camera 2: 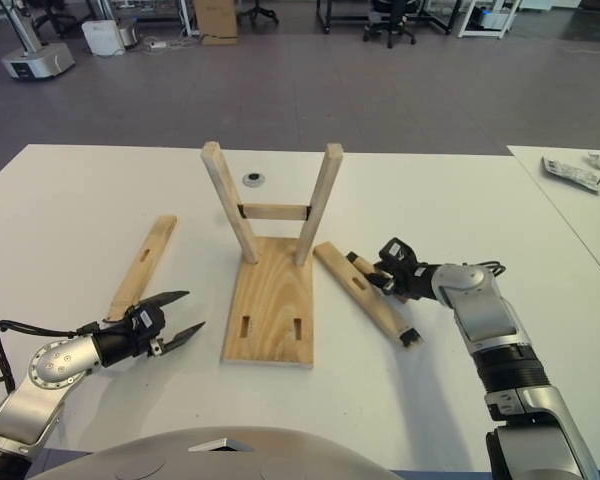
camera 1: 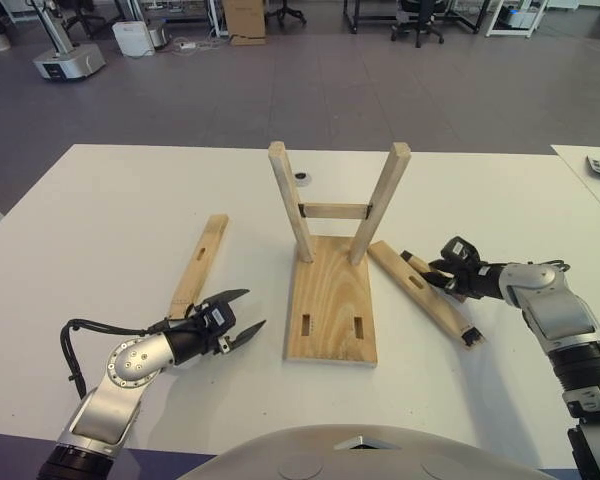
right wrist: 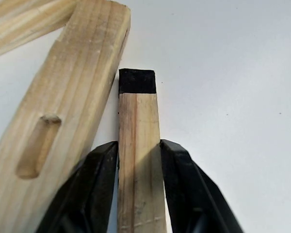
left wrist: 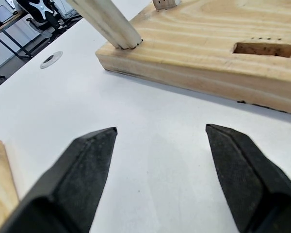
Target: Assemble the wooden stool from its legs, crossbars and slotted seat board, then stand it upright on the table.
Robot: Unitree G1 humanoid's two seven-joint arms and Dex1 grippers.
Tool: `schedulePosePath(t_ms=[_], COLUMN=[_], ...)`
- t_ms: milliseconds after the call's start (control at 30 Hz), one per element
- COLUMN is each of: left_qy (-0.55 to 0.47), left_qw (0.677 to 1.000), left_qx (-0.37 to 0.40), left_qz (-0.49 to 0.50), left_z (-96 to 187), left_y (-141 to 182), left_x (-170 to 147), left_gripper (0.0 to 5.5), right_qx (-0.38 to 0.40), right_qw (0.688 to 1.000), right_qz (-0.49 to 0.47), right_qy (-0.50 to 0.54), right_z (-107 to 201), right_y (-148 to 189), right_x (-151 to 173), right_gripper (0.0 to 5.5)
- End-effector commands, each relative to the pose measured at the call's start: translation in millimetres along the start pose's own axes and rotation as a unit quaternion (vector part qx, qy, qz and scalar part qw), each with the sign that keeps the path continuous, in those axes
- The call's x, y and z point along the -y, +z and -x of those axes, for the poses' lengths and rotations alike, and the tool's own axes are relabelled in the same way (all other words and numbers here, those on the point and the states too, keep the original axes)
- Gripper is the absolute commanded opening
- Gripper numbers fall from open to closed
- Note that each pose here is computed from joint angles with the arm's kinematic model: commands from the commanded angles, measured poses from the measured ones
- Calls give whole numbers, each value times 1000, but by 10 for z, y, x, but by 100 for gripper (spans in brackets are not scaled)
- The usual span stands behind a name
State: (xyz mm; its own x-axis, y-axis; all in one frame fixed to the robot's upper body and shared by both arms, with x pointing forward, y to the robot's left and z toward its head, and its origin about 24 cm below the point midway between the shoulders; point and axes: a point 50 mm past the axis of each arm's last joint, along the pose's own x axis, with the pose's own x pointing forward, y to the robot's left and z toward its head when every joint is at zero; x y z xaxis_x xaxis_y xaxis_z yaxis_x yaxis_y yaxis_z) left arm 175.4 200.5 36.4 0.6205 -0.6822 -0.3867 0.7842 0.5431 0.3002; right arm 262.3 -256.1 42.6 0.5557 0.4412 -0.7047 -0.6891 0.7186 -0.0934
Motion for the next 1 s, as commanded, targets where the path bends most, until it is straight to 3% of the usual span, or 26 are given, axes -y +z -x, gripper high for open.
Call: schedulePosePath(t_ms=[33,133,200,267,333,400,500,667,1000], left_qy=[43,140,192,230,218,204,156,106,31], left_qw=[996,975,944,909,898,887,868,862,830], left_qx=[30,88,165,256,319,367,422,435,475], left_qz=[72,151,211,236,212,192,208,237,290], left_z=[-3,18,94,221,280,261,54,-144,-356], left_y=[42,117,257,524,958,1382,1865,2254,2549], left_x=[-58,-191,-367,-614,-855,-1007,-1089,-1048,-926], left_gripper=[338,338,338,338,338,338,338,338,338], right_qx=[-83,-71,8,124,263,383,513,544,529], right_qw=[996,997,999,989,954,908,845,825,825], right_qz=[-18,-17,-36,-43,-32,-7,55,143,197], right_qy=[8,8,-17,-65,-139,-171,-142,-56,-6], right_z=[13,-9,5,126,401,690,963,941,723], right_y=[-327,-297,-58,401,1050,1601,2208,2528,2521], right_x=[26,30,111,301,510,493,80,-481,-799], right_gripper=[136,136,136,134,132,132,132,132,132])
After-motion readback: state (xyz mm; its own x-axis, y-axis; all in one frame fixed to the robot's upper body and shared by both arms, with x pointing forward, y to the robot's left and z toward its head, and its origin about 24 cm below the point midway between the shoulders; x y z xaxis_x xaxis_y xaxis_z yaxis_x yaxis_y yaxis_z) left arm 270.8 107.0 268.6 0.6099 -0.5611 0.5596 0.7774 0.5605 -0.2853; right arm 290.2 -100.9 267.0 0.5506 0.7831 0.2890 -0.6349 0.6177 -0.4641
